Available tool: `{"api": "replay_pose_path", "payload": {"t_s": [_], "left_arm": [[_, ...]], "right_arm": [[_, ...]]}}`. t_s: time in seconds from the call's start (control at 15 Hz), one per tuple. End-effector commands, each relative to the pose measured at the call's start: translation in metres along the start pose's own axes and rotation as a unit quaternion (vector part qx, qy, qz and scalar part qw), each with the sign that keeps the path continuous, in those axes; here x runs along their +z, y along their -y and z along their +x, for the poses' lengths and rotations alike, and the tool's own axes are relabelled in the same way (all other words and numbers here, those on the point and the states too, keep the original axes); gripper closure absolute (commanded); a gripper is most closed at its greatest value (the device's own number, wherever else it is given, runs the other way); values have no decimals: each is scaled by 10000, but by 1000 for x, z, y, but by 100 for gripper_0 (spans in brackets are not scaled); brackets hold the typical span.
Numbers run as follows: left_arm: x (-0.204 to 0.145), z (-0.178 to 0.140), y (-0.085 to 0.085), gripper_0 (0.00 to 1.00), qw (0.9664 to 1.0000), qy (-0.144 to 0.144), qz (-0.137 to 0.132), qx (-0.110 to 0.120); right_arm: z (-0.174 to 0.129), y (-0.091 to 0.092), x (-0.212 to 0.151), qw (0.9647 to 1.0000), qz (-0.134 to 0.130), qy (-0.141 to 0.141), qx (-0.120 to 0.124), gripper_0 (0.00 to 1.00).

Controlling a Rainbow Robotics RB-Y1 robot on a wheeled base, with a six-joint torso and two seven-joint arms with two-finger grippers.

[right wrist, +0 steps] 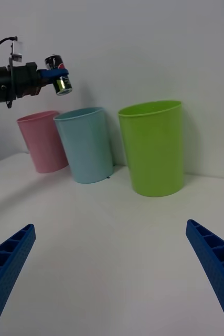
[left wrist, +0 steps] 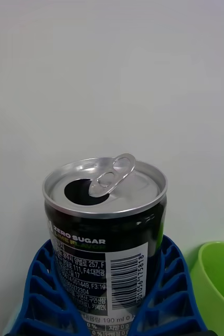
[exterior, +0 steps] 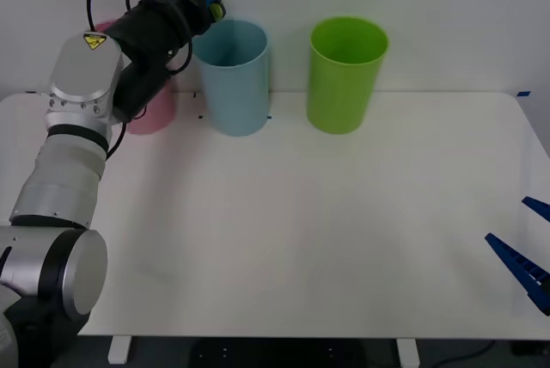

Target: Grasp the object on the table and drop it into the matching bin: aluminum can to the light blue bin, PET bottle to the pink bin.

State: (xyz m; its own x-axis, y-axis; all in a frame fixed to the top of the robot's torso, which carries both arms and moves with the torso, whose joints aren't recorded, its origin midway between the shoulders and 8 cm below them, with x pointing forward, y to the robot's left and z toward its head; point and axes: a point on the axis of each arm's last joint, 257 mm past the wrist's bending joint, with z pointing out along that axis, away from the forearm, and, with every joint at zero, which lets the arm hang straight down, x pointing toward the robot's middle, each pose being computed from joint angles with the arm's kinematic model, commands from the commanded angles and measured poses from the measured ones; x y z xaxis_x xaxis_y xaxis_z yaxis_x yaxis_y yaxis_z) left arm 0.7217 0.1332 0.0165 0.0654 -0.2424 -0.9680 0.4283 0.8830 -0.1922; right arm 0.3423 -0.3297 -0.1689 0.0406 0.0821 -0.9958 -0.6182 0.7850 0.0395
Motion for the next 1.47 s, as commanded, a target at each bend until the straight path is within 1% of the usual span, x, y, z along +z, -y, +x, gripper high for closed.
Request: {"api": "replay_pose_path", "payload": {"t_s": [0.07,0.13,0.27,0.53,0.6,0.67,0.73,0.8,1.47], "left_arm": [[7,5,4,100,9998,35,-208,43],[9,5,7,100,9996,38,-256,99],[12,7,12,100,9995,56,-279,122],[13,7,14,100,9995,58,-277,155],[13,7,15,93,9995,57,-271,153],[13,7,15,78,9995,60,-269,154],[13,6,14,23,9995,75,-281,121],[13,6,14,0,9994,91,-296,122],[13,6,15,0,9995,124,-275,46]], "right_arm": [[0,0,0,10000,0,0,0,0],[0,0,0,10000,0,0,0,0],[0,0,0,10000,0,0,0,0],[0,0,0,10000,0,0,0,0],[0,0,0,10000,0,0,0,0],[0,0,0,10000,0,0,0,0],[0,0,0,10000,0,0,0,0],[0,0,0,10000,0,0,0,0],[0,0,0,10000,0,0,0,0]]}}
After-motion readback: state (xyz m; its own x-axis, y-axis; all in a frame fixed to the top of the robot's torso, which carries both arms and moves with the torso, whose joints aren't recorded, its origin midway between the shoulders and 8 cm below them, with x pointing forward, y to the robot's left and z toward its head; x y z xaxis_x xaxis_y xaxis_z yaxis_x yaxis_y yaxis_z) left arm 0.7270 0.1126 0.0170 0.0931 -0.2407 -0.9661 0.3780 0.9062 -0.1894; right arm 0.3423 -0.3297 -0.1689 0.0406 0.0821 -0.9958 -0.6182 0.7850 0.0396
